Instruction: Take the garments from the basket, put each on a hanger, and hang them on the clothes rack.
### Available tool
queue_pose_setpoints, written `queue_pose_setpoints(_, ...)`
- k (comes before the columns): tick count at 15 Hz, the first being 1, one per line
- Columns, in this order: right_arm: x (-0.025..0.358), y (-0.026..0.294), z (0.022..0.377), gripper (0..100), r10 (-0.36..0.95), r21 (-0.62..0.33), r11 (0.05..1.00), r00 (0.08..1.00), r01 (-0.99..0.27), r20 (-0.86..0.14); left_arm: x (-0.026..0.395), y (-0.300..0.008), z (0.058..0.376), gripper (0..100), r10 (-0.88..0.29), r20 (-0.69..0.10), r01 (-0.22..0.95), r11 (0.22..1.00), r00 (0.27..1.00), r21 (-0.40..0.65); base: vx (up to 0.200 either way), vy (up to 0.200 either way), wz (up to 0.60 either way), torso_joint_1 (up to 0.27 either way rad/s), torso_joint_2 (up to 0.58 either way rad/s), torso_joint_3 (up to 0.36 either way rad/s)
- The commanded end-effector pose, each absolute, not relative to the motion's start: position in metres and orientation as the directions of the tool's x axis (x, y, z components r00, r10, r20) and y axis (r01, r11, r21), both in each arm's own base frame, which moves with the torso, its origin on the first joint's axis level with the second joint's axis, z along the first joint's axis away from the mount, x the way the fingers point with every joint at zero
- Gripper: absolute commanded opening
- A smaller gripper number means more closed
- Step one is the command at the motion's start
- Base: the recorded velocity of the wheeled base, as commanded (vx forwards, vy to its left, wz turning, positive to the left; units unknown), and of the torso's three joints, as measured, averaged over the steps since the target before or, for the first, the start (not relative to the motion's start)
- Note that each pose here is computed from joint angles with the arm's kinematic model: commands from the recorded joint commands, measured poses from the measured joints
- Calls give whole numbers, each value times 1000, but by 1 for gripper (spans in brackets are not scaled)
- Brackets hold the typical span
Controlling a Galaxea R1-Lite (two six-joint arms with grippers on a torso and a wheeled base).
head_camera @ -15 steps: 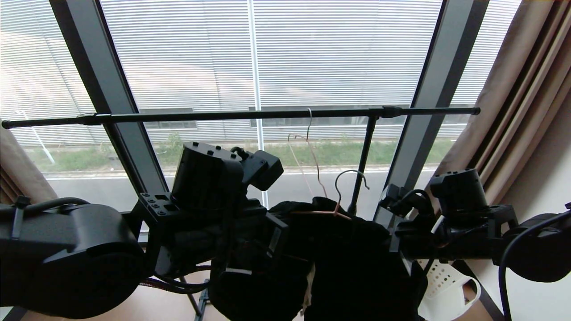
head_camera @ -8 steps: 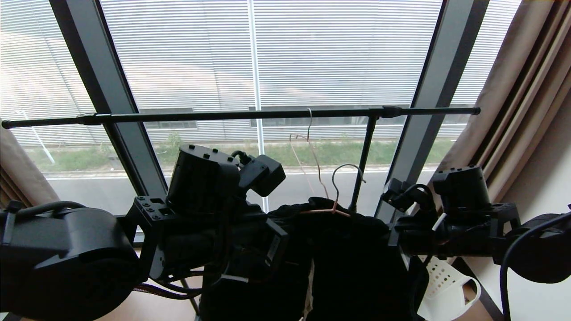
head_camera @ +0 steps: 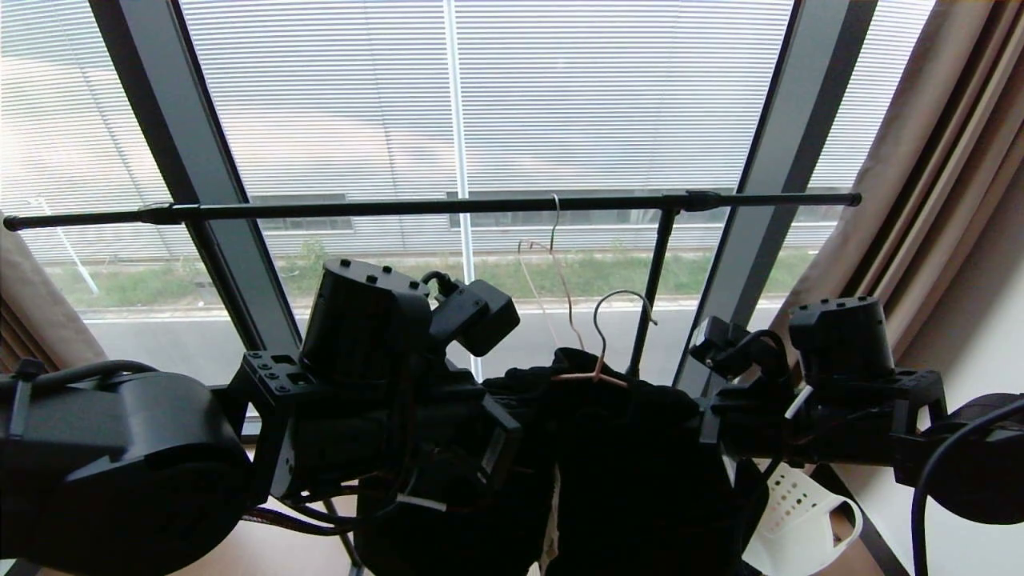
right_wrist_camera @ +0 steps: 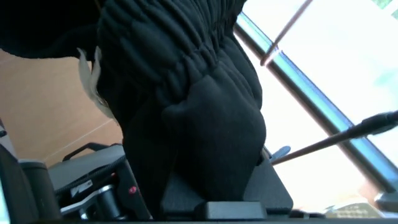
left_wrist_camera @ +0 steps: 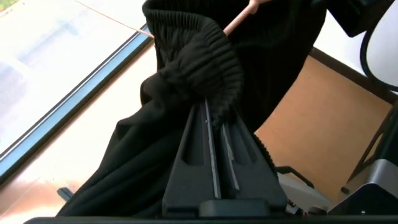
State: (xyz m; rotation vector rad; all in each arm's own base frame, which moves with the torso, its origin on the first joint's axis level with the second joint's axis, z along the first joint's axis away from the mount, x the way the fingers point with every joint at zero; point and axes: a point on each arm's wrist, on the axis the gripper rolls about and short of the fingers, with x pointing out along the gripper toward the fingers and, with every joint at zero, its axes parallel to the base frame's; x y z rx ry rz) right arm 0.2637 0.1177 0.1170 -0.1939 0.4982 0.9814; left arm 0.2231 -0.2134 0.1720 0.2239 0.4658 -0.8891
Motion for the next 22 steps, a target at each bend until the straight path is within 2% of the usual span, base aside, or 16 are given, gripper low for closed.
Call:
queue_pose_setpoints(1,261,118,115,0,748,64,546,451,-835,-487,225,-215,169,100,-692,-482,789,615,537,-4,0,0,0,0,0,0)
queue_pose_setpoints(12,259,116,115,0,765,74,528,436,-846,-474,228,-215,167,100,-688,-474,778,628,549,-9,0,0,0,0,0,0)
queue_pose_setpoints(19,265,107,116,0,805,107,487,398,-867,-440,223,-175,180,100,-667,-384,726,688,638,10,0,0,0,0,0,0)
queue_pose_setpoints(20,265,107,116,0,805,107,487,398,-867,-440,223,-175,180,100,-667,-384,726,688,638,10,0,0,0,0,0,0)
queue_pose_setpoints(22,271,103,113,0,824,62,445,382,-893,-419,234,-138,182,100,-706,-360,769,636,610,54,0,0,0,0,0,0)
